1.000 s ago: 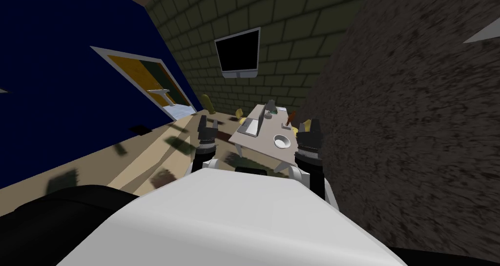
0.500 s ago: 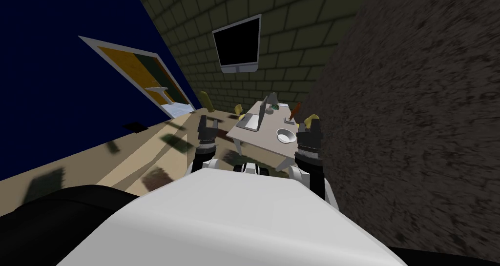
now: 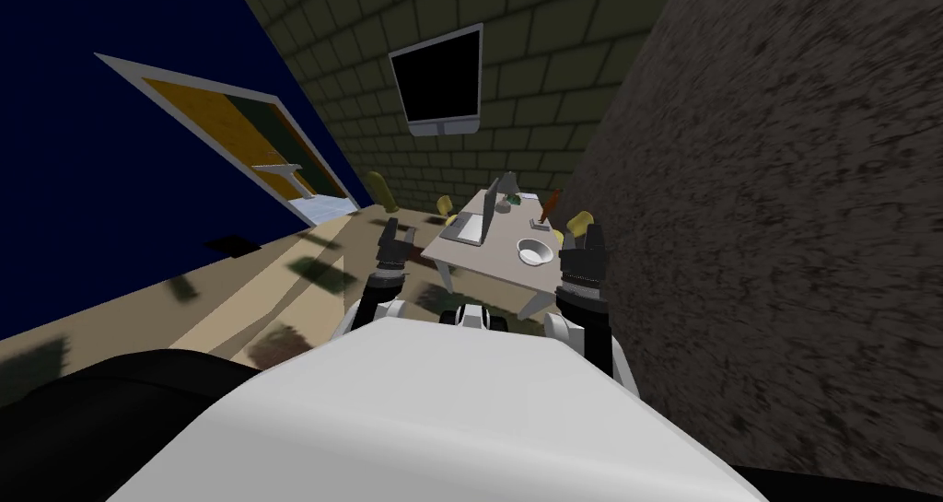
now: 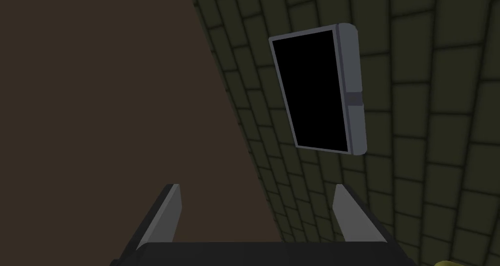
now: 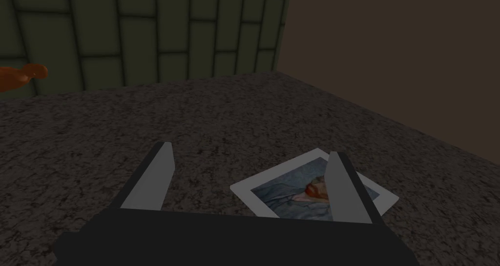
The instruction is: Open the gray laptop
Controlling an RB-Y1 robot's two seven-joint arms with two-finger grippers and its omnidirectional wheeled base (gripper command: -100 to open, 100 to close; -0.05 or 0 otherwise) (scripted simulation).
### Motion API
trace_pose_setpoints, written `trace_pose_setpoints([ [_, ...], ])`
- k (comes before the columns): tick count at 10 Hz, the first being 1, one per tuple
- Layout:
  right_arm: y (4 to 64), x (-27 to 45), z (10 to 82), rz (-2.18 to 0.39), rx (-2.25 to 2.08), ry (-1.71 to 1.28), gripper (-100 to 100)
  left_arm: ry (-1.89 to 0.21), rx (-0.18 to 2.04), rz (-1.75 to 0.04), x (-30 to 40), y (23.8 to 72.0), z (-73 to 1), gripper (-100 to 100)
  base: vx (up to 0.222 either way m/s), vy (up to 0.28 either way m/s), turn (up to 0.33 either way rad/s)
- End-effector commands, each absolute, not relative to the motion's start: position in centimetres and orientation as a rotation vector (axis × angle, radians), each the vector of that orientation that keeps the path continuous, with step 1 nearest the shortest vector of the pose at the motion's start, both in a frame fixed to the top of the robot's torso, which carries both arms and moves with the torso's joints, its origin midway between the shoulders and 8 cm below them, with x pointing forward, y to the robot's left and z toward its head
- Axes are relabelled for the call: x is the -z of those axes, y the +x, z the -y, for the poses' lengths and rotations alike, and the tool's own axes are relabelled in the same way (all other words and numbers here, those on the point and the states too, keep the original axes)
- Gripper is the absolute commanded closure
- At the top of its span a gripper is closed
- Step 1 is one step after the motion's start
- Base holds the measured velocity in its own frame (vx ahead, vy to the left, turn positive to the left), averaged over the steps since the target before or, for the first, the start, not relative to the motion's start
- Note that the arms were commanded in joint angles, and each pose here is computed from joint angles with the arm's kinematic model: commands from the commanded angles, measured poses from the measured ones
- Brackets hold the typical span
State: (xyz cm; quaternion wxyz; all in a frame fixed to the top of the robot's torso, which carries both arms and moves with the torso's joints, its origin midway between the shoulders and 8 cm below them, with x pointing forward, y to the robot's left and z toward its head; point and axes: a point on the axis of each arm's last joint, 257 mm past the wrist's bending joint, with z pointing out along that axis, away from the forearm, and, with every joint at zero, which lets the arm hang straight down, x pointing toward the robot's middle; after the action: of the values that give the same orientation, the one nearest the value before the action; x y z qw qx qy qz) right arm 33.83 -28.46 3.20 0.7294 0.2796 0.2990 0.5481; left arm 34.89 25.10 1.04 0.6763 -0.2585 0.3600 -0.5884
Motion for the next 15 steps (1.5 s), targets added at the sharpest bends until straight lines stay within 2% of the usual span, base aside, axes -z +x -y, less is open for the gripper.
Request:
trace_pose_setpoints([
  [1,33.8,-3.2,28.5,-0.659,-1.207,0.616,0,-0.592,1.314,-0.892,-0.2,36.0,-25.2,-100,-0.012,-0.027,-0.154],
  [15,33.8,-3.2,28.5,-0.659,-1.207,0.616,0,-0.739,1.216,-1.120,2.3,40.0,-28.1,-100,-0.004,-0.020,-0.111],
])
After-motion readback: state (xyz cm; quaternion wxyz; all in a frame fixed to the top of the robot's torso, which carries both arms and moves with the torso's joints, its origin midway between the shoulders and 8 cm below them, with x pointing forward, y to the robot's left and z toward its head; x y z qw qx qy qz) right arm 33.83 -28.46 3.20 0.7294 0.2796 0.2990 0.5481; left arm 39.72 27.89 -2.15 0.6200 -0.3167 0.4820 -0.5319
